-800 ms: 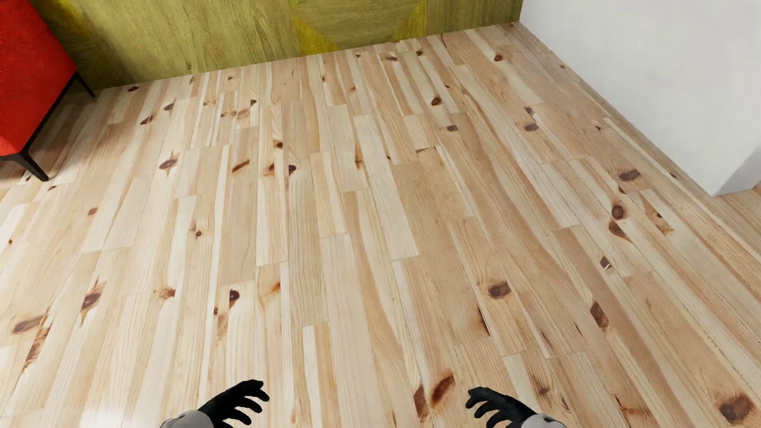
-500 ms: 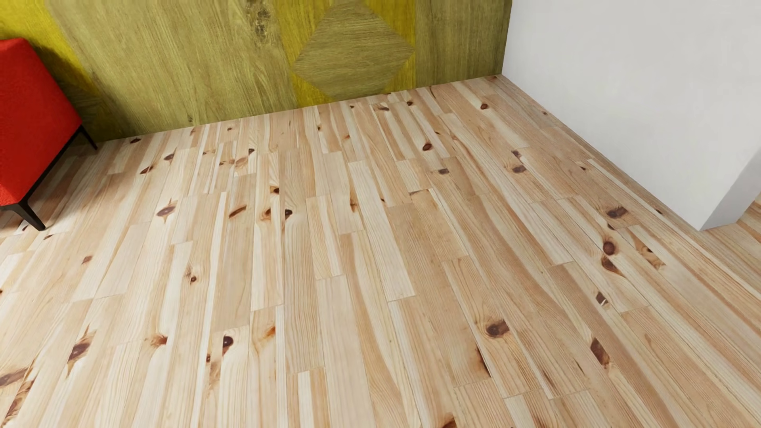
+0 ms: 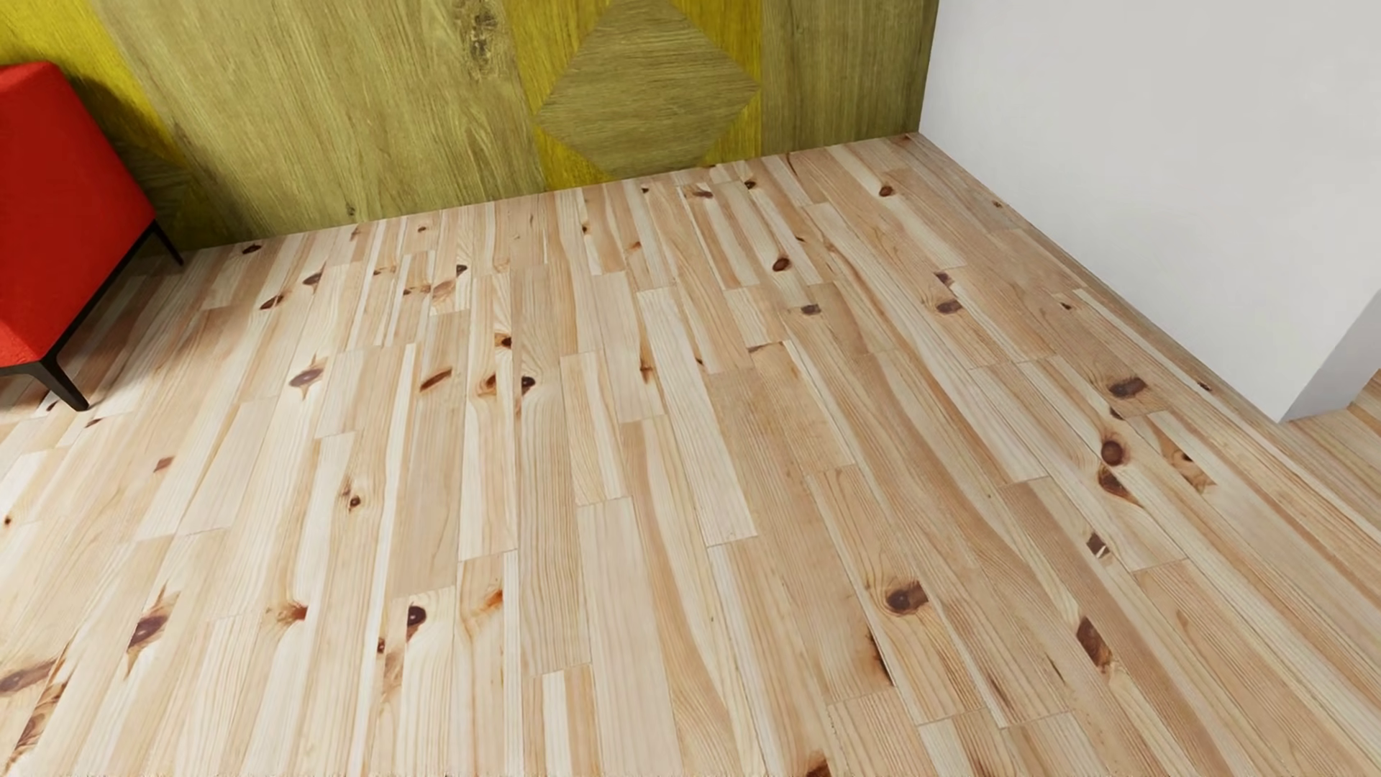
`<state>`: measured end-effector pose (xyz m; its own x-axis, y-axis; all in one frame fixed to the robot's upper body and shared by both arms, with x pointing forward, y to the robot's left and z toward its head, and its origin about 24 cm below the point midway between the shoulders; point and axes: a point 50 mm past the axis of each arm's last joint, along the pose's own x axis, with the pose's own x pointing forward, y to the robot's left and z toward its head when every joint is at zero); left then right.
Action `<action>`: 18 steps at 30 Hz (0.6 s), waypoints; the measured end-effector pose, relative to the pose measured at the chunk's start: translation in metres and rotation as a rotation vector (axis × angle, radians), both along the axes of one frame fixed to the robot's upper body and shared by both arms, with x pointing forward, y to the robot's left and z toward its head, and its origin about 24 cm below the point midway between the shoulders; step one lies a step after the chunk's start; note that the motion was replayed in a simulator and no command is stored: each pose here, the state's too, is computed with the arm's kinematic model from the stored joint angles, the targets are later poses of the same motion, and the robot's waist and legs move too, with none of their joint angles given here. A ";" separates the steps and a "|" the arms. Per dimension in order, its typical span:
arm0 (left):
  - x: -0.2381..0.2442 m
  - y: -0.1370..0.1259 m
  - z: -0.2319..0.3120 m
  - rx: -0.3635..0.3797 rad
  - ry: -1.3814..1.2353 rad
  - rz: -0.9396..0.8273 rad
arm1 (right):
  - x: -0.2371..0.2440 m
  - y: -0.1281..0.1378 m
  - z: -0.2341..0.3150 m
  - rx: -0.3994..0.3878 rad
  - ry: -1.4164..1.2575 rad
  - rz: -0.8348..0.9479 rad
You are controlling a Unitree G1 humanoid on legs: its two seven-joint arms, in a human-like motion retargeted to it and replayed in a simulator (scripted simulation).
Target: Take a seat on the chair
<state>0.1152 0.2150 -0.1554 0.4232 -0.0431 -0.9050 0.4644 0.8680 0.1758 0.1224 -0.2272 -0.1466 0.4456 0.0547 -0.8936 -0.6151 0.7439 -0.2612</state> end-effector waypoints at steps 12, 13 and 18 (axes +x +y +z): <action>0.136 -0.056 0.066 0.009 -0.379 -0.405 | 0.128 0.051 0.065 -0.029 -0.318 0.428; 0.153 -0.065 0.083 0.021 -0.461 -0.457 | 0.145 0.064 0.082 -0.043 -0.392 0.539; 0.210 -0.104 0.174 0.086 -0.807 -0.845 | 0.195 0.131 0.168 -0.164 -0.667 1.107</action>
<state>0.3248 0.1115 0.0182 0.7417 -0.5375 -0.4011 0.6153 0.3073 0.7260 0.3174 -0.0965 0.0217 0.5922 0.5884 -0.5505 -0.5950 -0.1414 -0.7912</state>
